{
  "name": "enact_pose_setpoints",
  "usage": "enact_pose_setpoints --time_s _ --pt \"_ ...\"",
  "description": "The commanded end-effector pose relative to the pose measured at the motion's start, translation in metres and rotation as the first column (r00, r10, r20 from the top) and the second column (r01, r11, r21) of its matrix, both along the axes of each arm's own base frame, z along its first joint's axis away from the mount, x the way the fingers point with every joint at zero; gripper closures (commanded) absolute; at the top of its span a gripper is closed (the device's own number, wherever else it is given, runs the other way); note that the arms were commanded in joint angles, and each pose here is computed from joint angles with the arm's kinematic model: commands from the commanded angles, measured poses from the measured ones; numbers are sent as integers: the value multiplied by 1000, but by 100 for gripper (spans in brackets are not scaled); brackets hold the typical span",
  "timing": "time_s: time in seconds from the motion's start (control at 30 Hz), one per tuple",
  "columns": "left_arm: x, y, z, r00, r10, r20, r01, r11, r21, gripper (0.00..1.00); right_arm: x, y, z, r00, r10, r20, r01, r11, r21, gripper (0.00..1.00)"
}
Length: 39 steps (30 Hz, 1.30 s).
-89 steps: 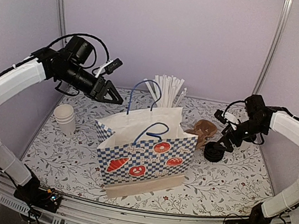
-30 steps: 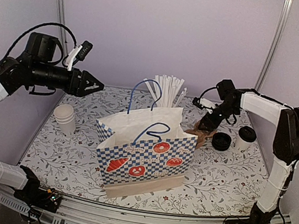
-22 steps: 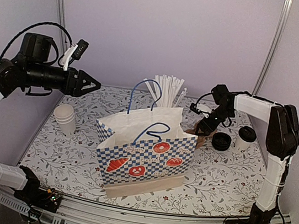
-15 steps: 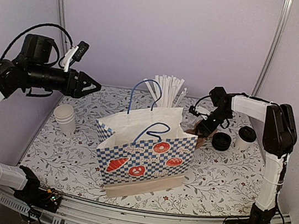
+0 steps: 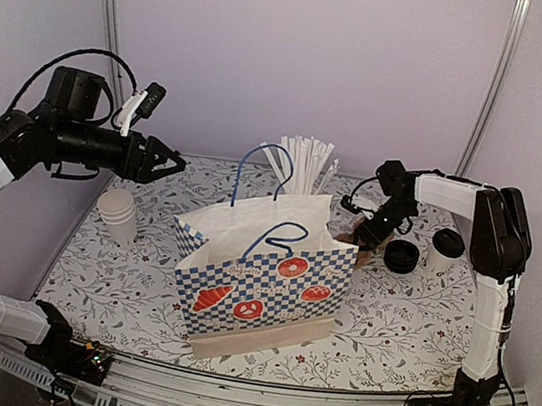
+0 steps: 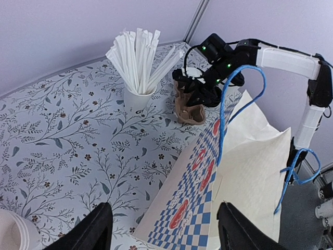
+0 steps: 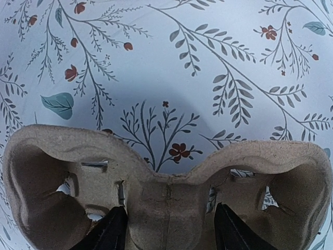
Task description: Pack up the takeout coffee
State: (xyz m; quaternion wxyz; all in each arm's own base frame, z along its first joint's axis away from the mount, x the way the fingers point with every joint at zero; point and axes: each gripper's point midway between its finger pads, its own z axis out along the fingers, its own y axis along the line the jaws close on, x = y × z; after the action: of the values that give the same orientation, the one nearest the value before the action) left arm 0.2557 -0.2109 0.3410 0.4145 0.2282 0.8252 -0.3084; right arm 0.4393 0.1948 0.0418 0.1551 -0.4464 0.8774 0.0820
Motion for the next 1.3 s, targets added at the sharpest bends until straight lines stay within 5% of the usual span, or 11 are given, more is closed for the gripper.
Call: enact_pose_setpoints --time_s 0.0,0.6,0.7,1.27 --pt "-1 -4 1 1000 -15 8 15 1000 -11 29 1 6 -3 1000 -3 -25 4 1000 14 41" --pt "1 -8 -5 1000 -29 4 29 999 -15 29 -13 3 102 993 -17 116 7 996 84 47" --pt "2 -10 -6 999 -36 -1 36 999 -20 29 -20 1 106 993 -18 117 8 996 89 41" --pt "1 -6 -5 1000 -23 -2 23 1000 -8 29 5 5 29 999 -31 12 31 999 23 31"
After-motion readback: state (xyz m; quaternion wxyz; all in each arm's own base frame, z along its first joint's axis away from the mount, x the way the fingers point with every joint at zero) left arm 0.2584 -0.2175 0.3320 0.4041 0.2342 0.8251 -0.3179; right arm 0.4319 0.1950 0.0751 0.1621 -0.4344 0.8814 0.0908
